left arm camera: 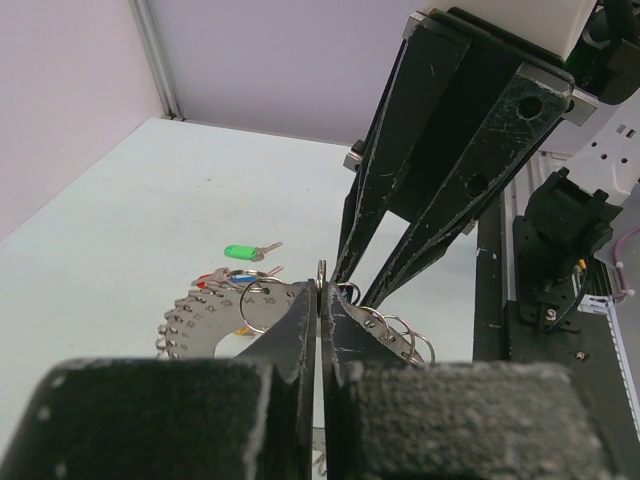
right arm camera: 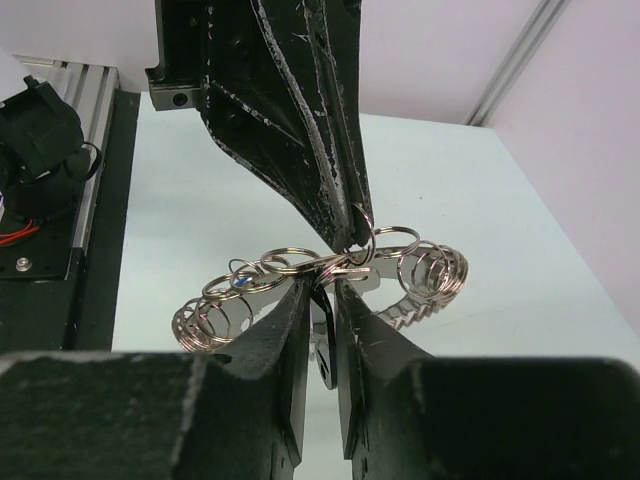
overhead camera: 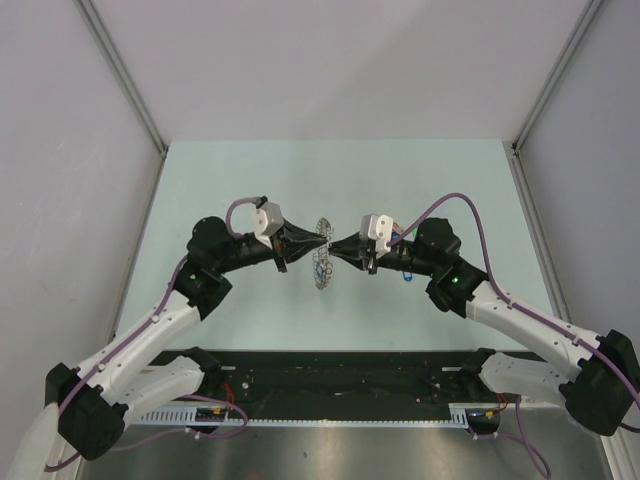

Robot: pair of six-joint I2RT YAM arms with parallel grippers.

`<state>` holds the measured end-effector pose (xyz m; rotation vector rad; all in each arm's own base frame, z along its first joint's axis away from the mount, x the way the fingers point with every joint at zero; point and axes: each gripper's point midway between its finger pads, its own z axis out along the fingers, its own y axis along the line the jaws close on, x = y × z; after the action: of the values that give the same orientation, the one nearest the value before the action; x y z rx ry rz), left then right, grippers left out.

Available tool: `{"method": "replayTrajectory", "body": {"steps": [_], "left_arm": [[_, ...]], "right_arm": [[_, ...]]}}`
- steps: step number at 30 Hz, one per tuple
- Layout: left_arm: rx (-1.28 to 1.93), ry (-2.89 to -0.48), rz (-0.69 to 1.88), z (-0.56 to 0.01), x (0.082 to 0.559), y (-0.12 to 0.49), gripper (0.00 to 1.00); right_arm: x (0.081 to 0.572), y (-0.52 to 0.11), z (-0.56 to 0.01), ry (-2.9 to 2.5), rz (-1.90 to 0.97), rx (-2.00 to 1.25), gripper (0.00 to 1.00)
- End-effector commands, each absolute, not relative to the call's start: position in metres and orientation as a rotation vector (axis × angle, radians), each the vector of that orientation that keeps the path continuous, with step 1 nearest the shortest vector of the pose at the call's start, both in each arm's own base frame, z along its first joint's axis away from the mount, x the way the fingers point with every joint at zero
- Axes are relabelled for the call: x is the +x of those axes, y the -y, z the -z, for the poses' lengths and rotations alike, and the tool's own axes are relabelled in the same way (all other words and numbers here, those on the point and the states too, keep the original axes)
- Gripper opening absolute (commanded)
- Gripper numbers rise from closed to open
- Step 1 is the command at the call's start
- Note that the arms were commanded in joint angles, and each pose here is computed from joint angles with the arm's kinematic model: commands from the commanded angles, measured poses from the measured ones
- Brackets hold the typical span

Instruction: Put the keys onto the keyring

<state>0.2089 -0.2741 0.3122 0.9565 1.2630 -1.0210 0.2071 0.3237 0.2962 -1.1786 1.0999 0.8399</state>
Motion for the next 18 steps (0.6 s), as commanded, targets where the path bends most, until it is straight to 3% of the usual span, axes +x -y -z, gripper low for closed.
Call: {"method": "replayTrajectory", "body": {"steps": [1, 5, 8, 13, 18], "left_arm": [[0.968, -1.140, 1.036, -0.338, 0.198, 0.275, 0.00], [0.966, -1.140, 1.043, -0.336, 0.197, 0.275, 0.00], [0.968, -1.144, 1.051, -0.336, 0.196, 0.275, 0.02], [0.955, -1.175, 1.035, -0.333, 0.196, 0.272, 0.22], [0.964, -1.242, 1.003, -0.321, 0.199, 0.266, 0.33]], "right_arm": [[0.210, -0.326, -0.318, -1.046, -0.821, -1.144, 0.18], [0.211, -0.325, -0.317, -1.045, -0.816, -1.146, 0.00], [0.211, -0.325, -0.316, -1.045, -0.810, -1.152, 0.00], [0.211, -0.322, -0.317, -1.053, -0.780, -1.178, 0.00], [0.209, -0.322, -0.321, -1.032, -0.760, -1.206, 0.00]]}}
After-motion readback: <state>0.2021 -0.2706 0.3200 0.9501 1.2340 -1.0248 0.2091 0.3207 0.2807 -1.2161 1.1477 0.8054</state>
